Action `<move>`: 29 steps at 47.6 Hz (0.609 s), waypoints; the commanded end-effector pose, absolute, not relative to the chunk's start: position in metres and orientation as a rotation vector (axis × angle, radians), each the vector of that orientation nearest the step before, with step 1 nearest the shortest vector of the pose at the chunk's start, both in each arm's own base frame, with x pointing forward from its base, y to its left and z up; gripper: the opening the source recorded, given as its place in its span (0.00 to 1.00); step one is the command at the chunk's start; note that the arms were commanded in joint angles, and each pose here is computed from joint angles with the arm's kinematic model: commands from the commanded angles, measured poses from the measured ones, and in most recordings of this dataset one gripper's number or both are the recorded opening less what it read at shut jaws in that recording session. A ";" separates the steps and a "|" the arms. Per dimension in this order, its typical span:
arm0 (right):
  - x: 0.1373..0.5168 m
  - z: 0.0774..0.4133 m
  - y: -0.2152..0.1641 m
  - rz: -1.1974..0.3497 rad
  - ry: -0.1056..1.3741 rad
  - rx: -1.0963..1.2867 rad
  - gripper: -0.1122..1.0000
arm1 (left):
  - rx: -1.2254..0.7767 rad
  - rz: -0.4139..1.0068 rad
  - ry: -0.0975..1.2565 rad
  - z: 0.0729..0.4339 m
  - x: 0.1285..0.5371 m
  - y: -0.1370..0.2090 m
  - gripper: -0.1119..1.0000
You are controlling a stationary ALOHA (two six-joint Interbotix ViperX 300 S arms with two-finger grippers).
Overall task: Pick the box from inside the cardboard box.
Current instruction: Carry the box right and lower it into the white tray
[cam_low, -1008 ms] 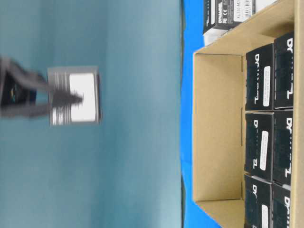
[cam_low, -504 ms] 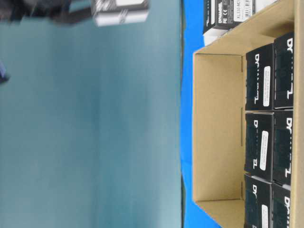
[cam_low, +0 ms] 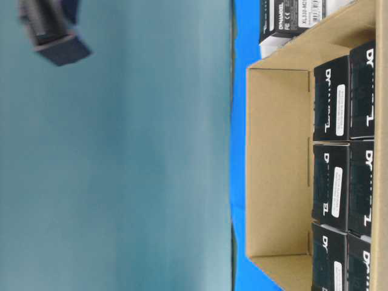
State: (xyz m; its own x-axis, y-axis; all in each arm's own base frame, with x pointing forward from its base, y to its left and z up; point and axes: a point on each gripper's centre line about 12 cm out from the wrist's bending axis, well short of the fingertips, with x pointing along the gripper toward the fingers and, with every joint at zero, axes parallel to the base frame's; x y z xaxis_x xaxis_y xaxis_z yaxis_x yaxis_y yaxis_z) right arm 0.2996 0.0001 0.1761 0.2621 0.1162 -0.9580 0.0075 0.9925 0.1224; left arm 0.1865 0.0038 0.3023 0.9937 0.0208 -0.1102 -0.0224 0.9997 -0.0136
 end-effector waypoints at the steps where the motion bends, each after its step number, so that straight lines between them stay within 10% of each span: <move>1: 0.303 0.166 -0.001 0.064 1.281 0.104 0.67 | -0.012 0.024 0.073 0.316 0.188 0.004 0.06; 29: 0.318 0.121 -0.014 0.031 1.297 0.025 0.67 | -0.011 0.023 0.050 0.325 0.189 0.004 0.06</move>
